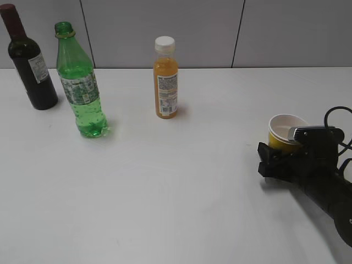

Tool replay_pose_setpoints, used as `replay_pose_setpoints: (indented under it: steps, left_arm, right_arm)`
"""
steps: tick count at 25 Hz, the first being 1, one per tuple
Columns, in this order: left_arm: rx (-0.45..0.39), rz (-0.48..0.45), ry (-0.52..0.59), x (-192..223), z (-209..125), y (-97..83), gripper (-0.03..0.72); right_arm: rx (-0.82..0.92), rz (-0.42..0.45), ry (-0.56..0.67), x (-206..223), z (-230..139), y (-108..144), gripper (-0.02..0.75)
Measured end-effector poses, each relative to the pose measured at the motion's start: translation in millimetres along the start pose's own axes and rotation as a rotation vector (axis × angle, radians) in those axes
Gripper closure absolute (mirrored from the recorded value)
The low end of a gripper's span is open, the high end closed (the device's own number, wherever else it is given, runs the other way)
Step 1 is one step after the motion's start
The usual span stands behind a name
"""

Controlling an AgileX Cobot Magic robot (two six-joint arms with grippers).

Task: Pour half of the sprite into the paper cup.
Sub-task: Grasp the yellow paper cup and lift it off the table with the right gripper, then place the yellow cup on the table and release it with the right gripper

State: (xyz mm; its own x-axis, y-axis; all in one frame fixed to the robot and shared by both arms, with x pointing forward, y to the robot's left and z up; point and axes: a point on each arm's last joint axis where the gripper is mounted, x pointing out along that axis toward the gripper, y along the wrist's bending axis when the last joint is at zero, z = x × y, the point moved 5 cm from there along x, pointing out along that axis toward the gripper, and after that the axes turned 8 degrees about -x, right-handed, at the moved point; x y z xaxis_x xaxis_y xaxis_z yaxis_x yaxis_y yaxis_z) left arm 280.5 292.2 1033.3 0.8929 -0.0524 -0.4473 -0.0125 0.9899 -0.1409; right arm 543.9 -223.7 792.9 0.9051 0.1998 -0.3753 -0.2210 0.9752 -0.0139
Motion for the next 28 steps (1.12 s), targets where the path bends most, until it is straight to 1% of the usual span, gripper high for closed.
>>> replay_pose_setpoints:
  steps: [7, 15, 18, 20, 22, 25, 28]
  left_arm:
    - [0.000, 0.000, 0.000, 0.0, 0.0, 0.0, 0.099]
    - [0.000, 0.000, 0.000, 0.0, 0.0, 0.0, 0.099]
    - [0.000, 0.000, 0.000, 0.0, 0.0, 0.0, 0.099]
    - [0.000, 0.000, 0.000, 0.0, 0.0, 0.0, 0.099]
    - [0.000, 0.000, 0.000, 0.0, 0.0, 0.0, 0.099]
    - [0.000, 0.000, 0.000, 0.0, 0.0, 0.0, 0.099]
    - [0.000, 0.000, 0.000, 0.0, 0.0, 0.0, 0.099]
  right_arm:
    - [0.003, -0.008, 0.001, 0.0, -0.2, -1.2, 0.276]
    - [-0.009, -0.003, 0.003, -0.1, 0.7, -0.4, 0.281]
    - [-0.052, 0.010, 0.020, -1.4, 3.8, 1.3, 0.282]
    - [-0.089, 0.038, 0.027, -3.6, 8.1, 5.1, 0.284]
    - [-0.127, 0.089, 0.027, -5.0, 12.7, 12.1, 0.285]
    - [-0.176, 0.182, 0.005, -7.9, 18.8, 25.1, 0.285]
    - [-0.226, 0.306, -0.013, -8.6, 20.3, 42.2, 0.285]
